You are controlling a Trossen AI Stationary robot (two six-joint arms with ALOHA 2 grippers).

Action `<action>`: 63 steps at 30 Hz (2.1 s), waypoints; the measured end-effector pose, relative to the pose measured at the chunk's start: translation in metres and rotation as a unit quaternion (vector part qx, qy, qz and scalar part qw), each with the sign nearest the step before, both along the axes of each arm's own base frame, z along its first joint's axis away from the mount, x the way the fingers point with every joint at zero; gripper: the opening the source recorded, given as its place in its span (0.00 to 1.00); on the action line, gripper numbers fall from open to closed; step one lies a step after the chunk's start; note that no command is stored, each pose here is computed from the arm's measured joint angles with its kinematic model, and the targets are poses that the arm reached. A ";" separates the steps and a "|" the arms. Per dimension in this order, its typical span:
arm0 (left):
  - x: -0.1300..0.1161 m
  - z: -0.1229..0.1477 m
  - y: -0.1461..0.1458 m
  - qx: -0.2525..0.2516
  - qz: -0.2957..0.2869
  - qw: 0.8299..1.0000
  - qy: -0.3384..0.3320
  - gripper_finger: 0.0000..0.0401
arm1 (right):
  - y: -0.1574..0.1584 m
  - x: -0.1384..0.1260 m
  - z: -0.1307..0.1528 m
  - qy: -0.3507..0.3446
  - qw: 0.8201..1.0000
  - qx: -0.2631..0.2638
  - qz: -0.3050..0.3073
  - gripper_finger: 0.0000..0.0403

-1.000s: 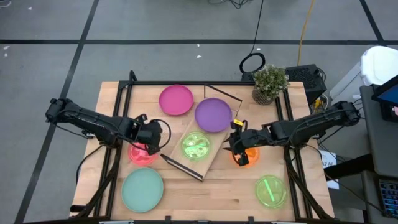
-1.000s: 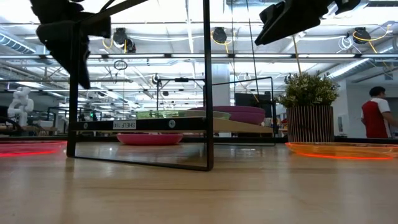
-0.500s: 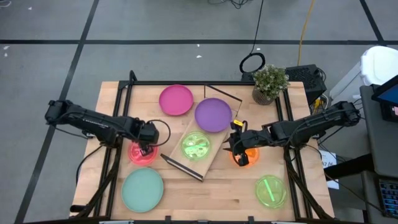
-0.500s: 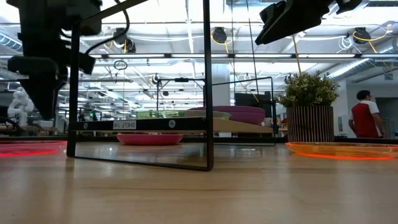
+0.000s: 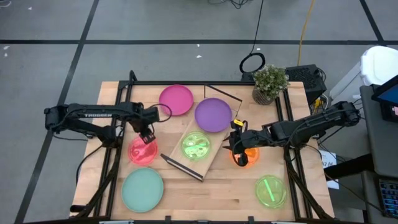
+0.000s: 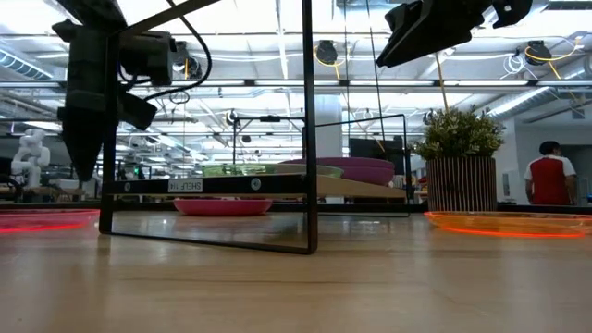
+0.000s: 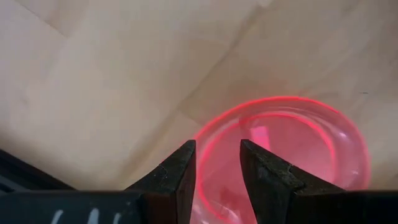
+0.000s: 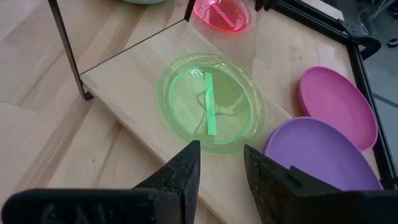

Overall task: Place and stack plates onto a shelf
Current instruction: Stack the red plate on top of the green plate on the shelf

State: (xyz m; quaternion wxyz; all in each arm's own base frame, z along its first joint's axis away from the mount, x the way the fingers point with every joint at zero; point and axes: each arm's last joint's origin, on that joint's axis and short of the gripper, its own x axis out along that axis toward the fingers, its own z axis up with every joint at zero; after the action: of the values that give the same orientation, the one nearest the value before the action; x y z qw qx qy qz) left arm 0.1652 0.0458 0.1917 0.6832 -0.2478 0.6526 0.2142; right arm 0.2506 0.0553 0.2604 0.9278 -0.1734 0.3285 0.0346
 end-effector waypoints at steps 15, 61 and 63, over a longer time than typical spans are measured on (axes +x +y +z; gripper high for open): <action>-0.005 -0.035 0.016 0.002 0.013 0.997 0.070 0.33 | 0.000 0.000 0.000 0.003 1.000 0.004 -0.001 0.27; 0.000 -0.038 0.011 -0.096 -0.010 0.995 0.012 0.33 | 0.000 -0.001 -0.001 0.008 1.000 0.003 -0.001 0.27; 0.003 -0.034 0.012 -0.093 -0.015 0.996 0.004 0.33 | 0.000 -0.001 -0.001 0.008 1.000 0.003 -0.001 0.27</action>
State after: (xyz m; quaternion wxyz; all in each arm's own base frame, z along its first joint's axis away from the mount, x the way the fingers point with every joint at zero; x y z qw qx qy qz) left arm 0.1680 0.0580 0.1578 0.6581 -0.2996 0.6757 0.1434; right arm 0.2497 0.0552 0.2593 0.9259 -0.1698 0.3356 0.0365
